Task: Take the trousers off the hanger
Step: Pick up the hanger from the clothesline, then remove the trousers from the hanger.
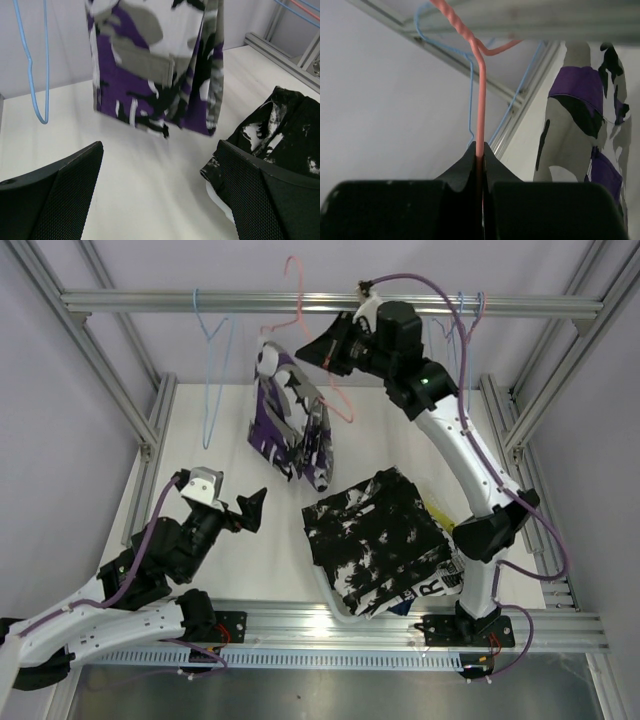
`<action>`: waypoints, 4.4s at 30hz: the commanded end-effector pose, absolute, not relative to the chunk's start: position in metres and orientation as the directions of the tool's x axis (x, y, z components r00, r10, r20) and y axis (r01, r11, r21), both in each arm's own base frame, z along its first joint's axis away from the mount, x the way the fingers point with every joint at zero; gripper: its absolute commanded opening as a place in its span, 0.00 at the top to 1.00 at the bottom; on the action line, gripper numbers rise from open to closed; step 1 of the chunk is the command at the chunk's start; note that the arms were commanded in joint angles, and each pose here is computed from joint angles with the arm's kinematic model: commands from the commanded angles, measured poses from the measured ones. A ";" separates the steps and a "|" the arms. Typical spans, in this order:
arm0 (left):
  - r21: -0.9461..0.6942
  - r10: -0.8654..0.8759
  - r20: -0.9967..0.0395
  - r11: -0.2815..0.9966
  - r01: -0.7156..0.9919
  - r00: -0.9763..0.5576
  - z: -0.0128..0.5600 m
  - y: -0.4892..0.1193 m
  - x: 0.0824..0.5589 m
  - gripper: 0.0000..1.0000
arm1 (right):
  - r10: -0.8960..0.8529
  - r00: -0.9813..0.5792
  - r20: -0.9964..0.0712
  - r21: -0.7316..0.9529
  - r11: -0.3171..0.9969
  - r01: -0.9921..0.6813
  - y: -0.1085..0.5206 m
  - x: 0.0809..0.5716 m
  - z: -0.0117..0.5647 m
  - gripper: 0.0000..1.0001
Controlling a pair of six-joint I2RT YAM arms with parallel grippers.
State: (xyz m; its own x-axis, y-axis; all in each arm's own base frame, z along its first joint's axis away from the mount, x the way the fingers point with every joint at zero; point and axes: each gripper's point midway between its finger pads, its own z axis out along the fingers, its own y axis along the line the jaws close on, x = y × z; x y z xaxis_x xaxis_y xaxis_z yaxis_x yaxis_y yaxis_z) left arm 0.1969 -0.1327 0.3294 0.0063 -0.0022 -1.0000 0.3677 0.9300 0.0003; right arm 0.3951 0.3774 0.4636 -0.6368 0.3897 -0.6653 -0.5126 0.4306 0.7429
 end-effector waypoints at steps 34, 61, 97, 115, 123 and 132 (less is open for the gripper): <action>0.019 0.021 -1.000 0.950 0.312 -0.003 0.334 -0.135 0.203 0.01 | 0.462 -0.018 -0.886 0.436 0.822 -0.366 0.234 0.279 0.576 1.00; 0.004 -0.044 -0.995 0.891 0.454 0.094 0.338 -0.269 0.166 0.00 | 0.436 -0.163 -0.885 0.462 0.866 -0.192 0.193 0.257 0.443 1.00; 0.172 0.000 -0.966 0.750 0.638 0.259 0.320 -0.398 0.195 0.01 | 0.431 -0.193 -0.882 0.469 0.845 -0.257 0.189 0.241 0.430 1.00; 0.179 0.049 -0.968 0.820 0.544 0.244 0.297 -0.402 0.253 0.01 | 0.414 -0.191 -0.890 0.455 0.838 -0.301 0.183 0.231 0.427 1.00; 0.161 0.015 -0.963 0.831 0.533 0.267 0.309 -0.412 0.266 0.17 | 0.401 -0.202 -0.893 0.446 0.843 -0.300 0.186 0.232 0.416 1.00; 0.069 -0.103 -0.966 0.783 0.618 0.237 0.321 -0.437 0.254 0.29 | 0.411 -0.218 -0.885 0.461 0.834 -0.302 0.186 0.238 0.411 1.00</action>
